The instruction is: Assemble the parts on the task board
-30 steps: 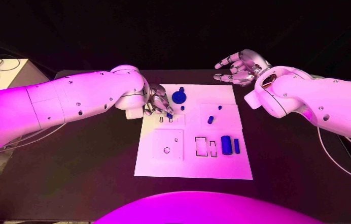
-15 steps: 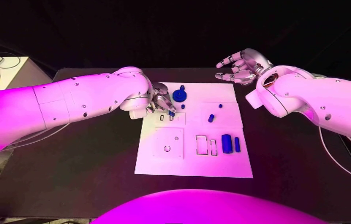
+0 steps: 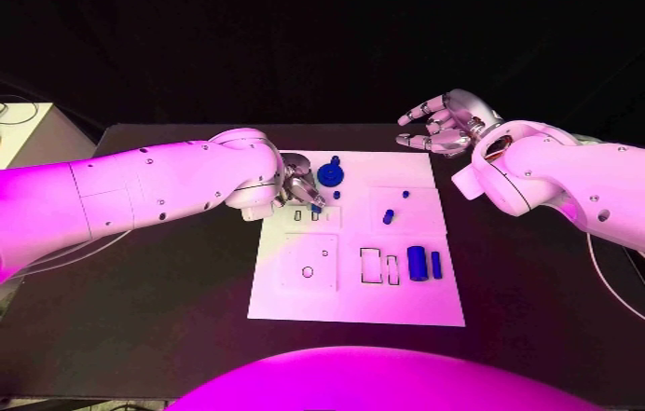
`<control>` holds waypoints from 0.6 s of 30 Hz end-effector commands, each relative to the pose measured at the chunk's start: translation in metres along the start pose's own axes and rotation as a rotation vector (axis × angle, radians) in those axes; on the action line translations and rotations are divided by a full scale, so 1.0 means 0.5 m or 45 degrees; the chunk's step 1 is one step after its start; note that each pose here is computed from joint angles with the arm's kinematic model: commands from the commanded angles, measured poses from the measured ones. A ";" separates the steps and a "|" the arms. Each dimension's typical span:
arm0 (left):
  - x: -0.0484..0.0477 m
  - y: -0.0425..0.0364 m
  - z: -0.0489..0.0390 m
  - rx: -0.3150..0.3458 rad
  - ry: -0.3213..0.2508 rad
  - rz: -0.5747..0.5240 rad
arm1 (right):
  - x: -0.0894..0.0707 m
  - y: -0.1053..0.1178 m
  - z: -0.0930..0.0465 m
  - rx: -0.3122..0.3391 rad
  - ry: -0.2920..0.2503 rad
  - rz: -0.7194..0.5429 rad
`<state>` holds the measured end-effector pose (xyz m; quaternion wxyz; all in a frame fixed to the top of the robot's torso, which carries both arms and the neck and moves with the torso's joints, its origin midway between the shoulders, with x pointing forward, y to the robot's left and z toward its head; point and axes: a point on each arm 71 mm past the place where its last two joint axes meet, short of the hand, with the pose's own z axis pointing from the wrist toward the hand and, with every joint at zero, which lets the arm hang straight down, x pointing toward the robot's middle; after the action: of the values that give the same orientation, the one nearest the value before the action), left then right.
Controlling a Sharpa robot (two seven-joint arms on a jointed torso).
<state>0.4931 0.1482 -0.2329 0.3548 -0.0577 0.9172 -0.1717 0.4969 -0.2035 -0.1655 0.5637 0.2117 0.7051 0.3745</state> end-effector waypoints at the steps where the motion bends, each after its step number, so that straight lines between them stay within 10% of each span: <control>1: 0.004 -0.002 0.002 0.010 -0.014 0.027 | 0.001 -0.001 0.000 -0.005 0.012 0.000; 18: 0.014 0.009 0.001 0.001 -0.001 0.044 | 0.005 -0.004 -0.001 -0.002 0.028 -0.003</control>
<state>0.4892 0.1521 -0.2392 0.3576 -0.0503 0.9180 -0.1640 0.4963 -0.2038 -0.1679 0.5599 0.2112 0.7084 0.3741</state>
